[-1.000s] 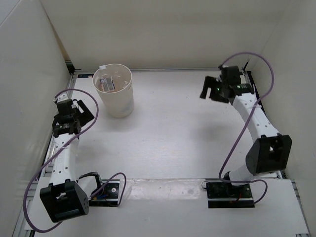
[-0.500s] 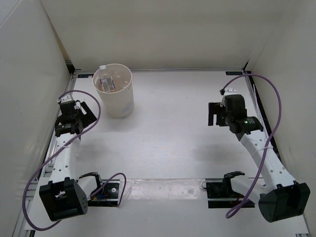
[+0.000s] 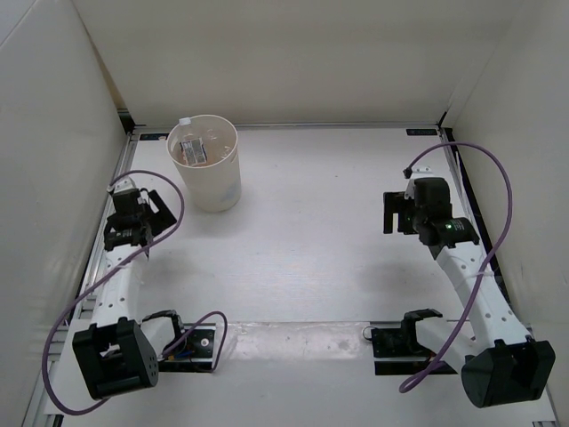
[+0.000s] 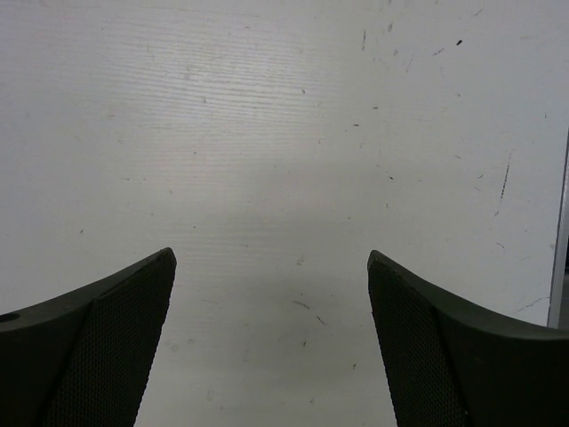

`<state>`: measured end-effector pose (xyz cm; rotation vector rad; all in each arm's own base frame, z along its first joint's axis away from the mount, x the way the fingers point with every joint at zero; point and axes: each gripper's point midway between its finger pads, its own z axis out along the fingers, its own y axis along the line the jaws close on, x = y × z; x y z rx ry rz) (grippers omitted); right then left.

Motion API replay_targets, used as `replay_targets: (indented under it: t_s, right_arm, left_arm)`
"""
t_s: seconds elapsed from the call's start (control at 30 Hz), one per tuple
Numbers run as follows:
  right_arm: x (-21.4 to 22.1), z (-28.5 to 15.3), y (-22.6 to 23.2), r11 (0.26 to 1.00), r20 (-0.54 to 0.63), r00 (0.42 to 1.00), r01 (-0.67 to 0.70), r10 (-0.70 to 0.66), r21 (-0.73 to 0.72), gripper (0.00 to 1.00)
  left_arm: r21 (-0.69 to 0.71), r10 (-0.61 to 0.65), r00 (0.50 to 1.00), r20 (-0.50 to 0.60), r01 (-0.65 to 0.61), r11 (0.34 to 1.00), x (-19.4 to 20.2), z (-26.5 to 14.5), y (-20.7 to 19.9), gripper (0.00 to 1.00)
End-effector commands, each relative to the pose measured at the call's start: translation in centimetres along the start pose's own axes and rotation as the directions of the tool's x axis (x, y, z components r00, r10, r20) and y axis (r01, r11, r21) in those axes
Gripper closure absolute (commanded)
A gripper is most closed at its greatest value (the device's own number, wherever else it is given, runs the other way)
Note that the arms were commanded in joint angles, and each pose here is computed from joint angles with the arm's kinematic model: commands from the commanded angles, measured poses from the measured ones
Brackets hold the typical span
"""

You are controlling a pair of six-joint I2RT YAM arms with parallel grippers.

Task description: Put the plastic bottles in the bin

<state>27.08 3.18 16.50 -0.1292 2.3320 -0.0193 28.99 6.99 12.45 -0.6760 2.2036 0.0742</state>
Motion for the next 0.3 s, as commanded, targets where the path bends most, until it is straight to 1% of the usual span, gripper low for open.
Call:
replay_targets:
  t_s: [0.0,0.07,0.13,0.27]
  right_arm:
    - [-1.4,0.4,0.7,0.999,0.059,0.998,0.025,-0.023,-0.027,0.1]
    - [-1.9,0.9,0.9,0.999,0.071,0.997,0.029,-0.027,-0.031,0.1]
    - [-2.3,1.4,1.2,0.997,0.074,0.995,0.075,-0.072,-0.036,0.1]
    - [-2.9,2.3,1.4,0.994,0.093,0.991,0.103,-0.098,-0.041,0.1]
  left_arm:
    - [0.034,0.021,0.993,0.114,-0.025,0.999,-1.6,0.1,-0.5,0.0]
    - [0.037,0.015,0.992,0.126,-0.019,0.999,-1.8,-0.2,-0.5,0.0]
    - [0.043,0.027,0.992,0.126,-0.032,0.999,-1.8,-0.4,-0.6,0.0]
    - [0.034,0.046,0.99,0.13,-0.05,0.998,-1.7,-0.8,-0.3,0.0]
